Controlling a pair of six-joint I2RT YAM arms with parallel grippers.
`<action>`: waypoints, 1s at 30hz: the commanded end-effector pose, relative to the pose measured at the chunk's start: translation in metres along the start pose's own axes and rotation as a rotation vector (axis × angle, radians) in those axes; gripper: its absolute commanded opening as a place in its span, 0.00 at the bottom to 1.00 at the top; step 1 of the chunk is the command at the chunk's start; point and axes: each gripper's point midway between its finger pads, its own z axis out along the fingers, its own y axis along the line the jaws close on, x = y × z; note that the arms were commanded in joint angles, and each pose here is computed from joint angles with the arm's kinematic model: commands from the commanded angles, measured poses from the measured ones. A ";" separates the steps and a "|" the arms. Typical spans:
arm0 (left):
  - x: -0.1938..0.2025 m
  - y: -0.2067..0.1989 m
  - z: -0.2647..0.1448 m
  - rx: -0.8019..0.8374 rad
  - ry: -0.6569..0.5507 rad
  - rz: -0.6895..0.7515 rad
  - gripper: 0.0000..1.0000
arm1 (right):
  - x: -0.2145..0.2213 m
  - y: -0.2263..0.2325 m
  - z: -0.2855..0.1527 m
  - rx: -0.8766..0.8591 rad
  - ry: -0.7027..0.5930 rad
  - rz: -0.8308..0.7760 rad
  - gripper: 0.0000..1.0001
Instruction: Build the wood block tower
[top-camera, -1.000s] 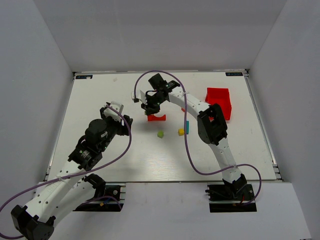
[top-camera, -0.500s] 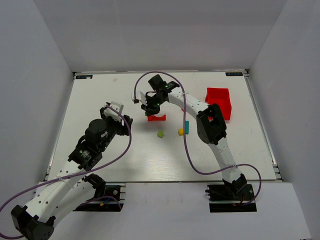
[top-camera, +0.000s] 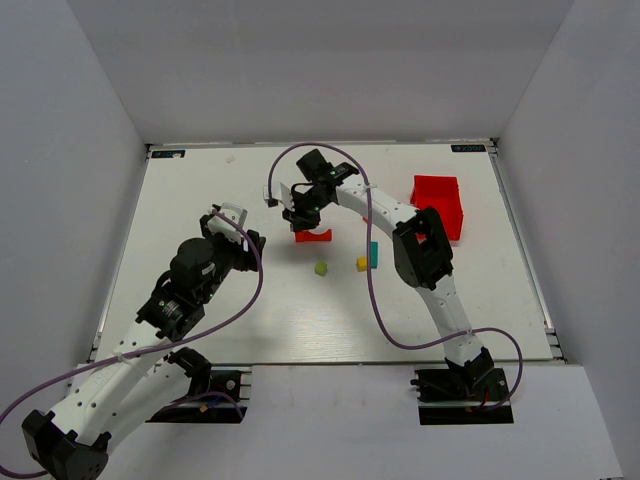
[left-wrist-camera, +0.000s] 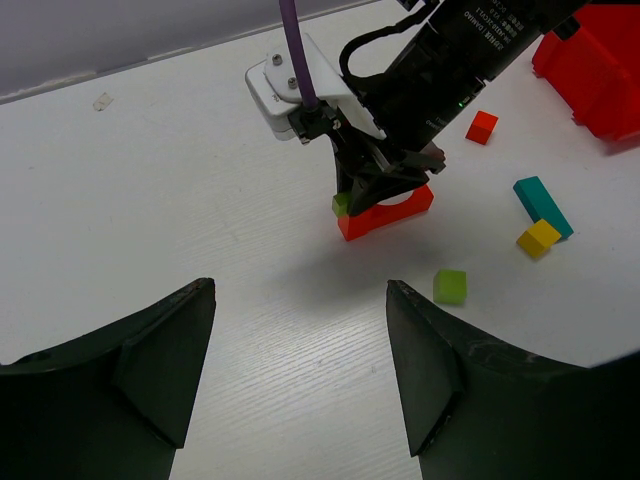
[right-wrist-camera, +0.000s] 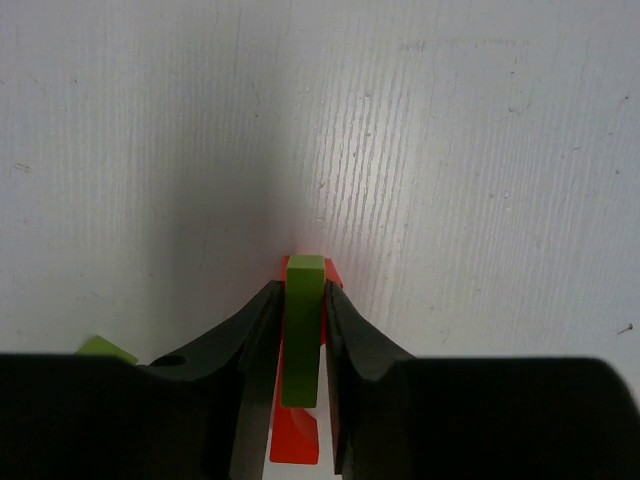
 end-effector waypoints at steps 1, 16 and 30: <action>-0.002 0.002 0.000 -0.009 -0.010 -0.006 0.79 | -0.010 -0.002 -0.004 0.006 -0.017 -0.015 0.31; -0.002 0.003 0.000 -0.018 -0.010 -0.006 0.79 | -0.018 0.000 -0.011 0.010 -0.040 -0.016 0.65; -0.002 0.003 0.000 -0.018 -0.010 -0.006 0.79 | -0.059 0.004 -0.064 0.105 -0.117 -0.081 0.90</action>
